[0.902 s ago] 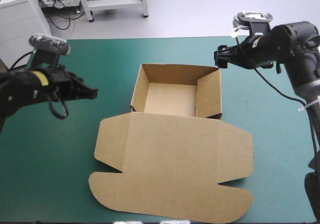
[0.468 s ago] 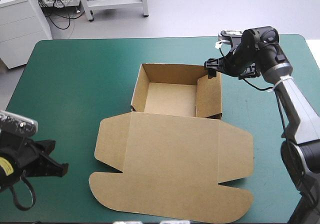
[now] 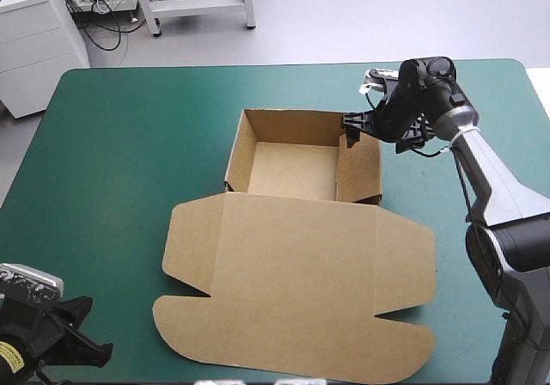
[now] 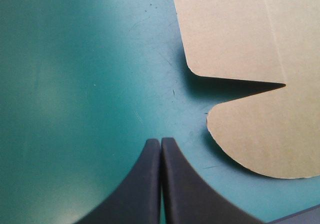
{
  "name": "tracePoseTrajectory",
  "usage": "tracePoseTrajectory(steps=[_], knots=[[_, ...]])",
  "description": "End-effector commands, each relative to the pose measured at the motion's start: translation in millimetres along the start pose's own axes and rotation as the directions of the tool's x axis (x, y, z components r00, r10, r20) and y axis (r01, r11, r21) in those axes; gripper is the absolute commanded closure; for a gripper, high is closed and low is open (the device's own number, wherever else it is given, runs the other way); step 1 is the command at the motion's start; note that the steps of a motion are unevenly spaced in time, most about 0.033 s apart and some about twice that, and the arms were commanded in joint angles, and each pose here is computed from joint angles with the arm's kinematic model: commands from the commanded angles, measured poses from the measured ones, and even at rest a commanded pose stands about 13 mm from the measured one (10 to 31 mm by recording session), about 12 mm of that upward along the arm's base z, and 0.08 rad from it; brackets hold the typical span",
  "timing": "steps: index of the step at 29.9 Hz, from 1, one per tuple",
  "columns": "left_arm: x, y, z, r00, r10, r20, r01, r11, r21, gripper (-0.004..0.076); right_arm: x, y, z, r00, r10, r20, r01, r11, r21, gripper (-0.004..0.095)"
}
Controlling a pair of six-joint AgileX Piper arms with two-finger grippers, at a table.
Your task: Fold the box
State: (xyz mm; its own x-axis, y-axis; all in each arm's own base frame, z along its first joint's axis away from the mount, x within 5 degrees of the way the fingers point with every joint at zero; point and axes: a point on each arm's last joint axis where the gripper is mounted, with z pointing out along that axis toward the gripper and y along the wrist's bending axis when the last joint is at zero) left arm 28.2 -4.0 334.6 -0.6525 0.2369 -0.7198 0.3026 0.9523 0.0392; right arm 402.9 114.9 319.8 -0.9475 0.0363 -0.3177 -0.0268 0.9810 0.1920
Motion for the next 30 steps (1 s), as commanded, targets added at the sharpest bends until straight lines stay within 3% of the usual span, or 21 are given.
tracePoseTrajectory(steps=[1, 10, 20, 23, 26, 27, 28, 30], knots=[[-6, 0, -2, 0.997, -0.012, 0.072, 0.012, 1.000, 0.006, 0.0756, 0, 3, -30, 0.998, 0.024, 0.066, -0.022, 0.999, -0.031, 0.0035], [-9, -1, -3, 0.994, -0.014, 0.109, 0.013, 1.000, 0.010, 0.0756, 21, -8, 8, 0.997, 0.047, -0.066, -0.046, 0.999, 0.024, 0.0035], [-11, -1, -3, 0.991, -0.015, 0.130, 0.013, 1.000, 0.018, 0.0756, 23, -7, 13, 0.997, 0.023, -0.074, -0.023, 1.000, 0.003, 0.0064], [-11, -1, -3, 0.991, -0.022, 0.130, 0.020, 1.000, 0.019, 0.0756, 23, -7, 13, 0.997, 0.025, -0.078, -0.025, 1.000, 0.001, 0.0247], [-11, -1, -3, 0.991, -0.022, 0.130, 0.020, 1.000, 0.019, 0.0756, 23, -7, 13, 0.997, 0.024, -0.079, -0.024, 1.000, 0.002, 0.0591], [-11, -1, -3, 0.991, -0.022, 0.130, 0.020, 1.000, 0.019, 0.0756, 23, -7, 13, 0.996, 0.025, -0.080, -0.025, 1.000, 0.000, 0.0768], [-11, -1, -3, 0.991, -0.022, 0.130, 0.020, 1.000, 0.019, 0.0756, 23, -7, 13, 0.996, 0.025, -0.080, -0.025, 1.000, 0.000, 0.0883], [-11, -1, -3, 0.991, -0.022, 0.130, 0.020, 1.000, 0.019, 0.0756, 24, -7, 13, 0.996, 0.024, -0.083, -0.025, 1.000, -0.003, 0.0910]])
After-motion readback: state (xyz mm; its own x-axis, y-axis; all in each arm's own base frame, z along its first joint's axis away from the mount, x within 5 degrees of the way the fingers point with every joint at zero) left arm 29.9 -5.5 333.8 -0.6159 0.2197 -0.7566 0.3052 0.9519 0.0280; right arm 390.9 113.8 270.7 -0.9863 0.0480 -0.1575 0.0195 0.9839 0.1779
